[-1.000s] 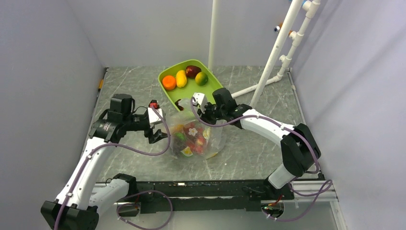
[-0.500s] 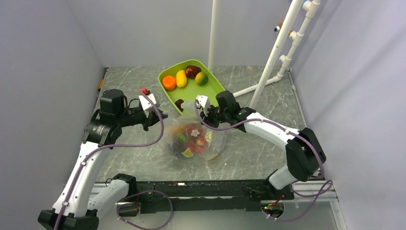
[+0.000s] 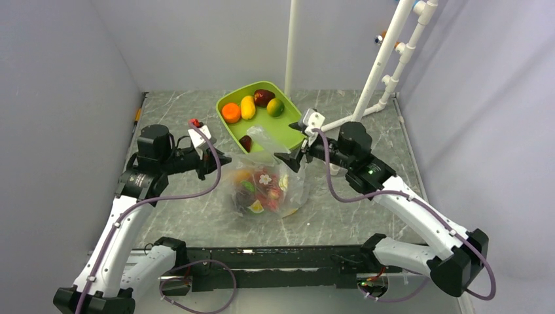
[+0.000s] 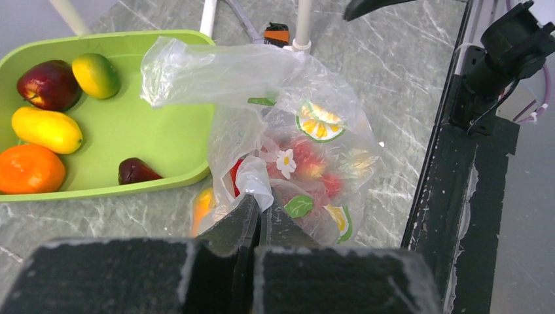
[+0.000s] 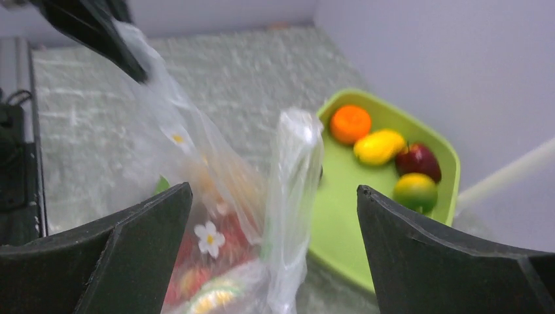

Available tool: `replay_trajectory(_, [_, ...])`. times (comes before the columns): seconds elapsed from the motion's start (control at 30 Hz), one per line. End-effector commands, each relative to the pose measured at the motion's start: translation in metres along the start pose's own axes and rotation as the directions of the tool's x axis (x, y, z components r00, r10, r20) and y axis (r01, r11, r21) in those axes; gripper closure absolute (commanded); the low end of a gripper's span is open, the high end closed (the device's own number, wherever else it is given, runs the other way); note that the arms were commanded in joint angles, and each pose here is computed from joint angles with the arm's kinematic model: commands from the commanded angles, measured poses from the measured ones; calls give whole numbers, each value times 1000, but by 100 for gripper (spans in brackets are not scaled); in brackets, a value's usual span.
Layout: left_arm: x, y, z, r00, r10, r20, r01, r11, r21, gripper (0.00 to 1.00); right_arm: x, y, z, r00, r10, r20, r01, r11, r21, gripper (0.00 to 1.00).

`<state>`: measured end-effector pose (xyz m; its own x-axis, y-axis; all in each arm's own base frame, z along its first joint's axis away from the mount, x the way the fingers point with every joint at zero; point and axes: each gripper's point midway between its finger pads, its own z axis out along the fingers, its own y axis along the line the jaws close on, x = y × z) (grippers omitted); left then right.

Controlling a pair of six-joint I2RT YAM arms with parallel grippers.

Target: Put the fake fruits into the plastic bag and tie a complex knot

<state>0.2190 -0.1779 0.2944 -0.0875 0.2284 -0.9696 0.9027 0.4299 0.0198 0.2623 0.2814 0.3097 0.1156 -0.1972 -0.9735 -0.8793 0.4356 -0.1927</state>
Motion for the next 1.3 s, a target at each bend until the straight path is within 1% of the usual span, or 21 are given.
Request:
replay_trajectory(0.0, [-19,-3,1,998,1,66,-3,999,32,100,-36,28,11,988,-38,147,47,997,-60,1])
replay_trajectory(0.1, [-25,-5,1,997,-4,83,0,999,43,100,-51,53,34,973,-69,222,96,989,-114,0])
replay_trajectory(0.23, [-30,-6,0,995,2,95,-7,999,46,100,-61,67,67,940,-123,320,169,978,-121,0])
replay_trajectory(0.33, [-34,-7,-1,995,5,99,-10,999,50,100,-53,70,89,932,-124,341,176,976,-127,0])
replay_trajectory(0.5, [-42,-7,0,991,-40,130,32,998,57,100,-19,88,122,935,-96,342,160,974,-162,1])
replay_trajectory(0.53, [-44,-7,1,989,-48,139,41,997,58,100,-9,91,128,936,-94,338,157,974,-165,4])
replay_trajectory(0.63, [-53,-6,0,985,-56,160,48,997,55,100,37,102,141,959,-86,270,145,968,-205,17])
replay_trajectory(0.67, [-56,-5,0,985,-55,166,48,998,50,100,53,106,142,963,-102,248,158,963,-217,23])
replay_trajectory(0.7, [-60,-5,-2,984,-54,170,48,998,44,100,69,109,142,968,-113,225,164,960,-226,32])
replay_trajectory(0.73, [-63,-4,-2,984,-52,172,47,998,35,100,85,112,141,972,-128,198,174,956,-236,44])
replay_trajectory(0.77, [-65,-3,-3,983,-47,175,43,999,28,100,101,114,140,975,-142,172,182,952,-245,61])
replay_trajectory(0.8, [-67,-1,-4,983,-42,177,39,999,16,100,115,117,137,978,-151,144,184,950,-253,76])
replay_trajectory(0.87, [-70,2,-6,984,-15,176,17,1000,-9,100,138,121,132,982,-164,94,184,944,-274,99])
replay_trajectory(0.97, [-70,5,-11,989,72,132,-69,997,-32,99,151,121,126,983,-172,62,183,941,-285,100])
replay_trajectory(1.03, [-63,7,-13,989,130,72,-128,991,-27,95,148,118,123,985,-165,58,175,941,-289,100])
replay_trajectory(1.1, [-50,1,-17,981,193,3,-193,981,21,82,143,118,123,985,-162,62,173,937,-304,100])
replay_trajectory(1.17, [-45,-2,-21,965,258,-38,-255,965,63,65,138,117,123,984,-163,73,178,934,-310,100])
replay_trajectory(1.2, [-42,-5,-22,953,299,-51,-294,951,93,52,137,117,124,984,-162,75,177,934,-311,100])
replay_trajectory(1.23, [-38,-8,-25,940,335,-67,-325,937,130,42,135,116,125,984,-160,78,177,933,-313,100])
replay_trajectory(1.27, [-36,-9,-25,926,369,-74,-356,922,151,36,133,117,125,984,-159,81,177,931,-319,100])
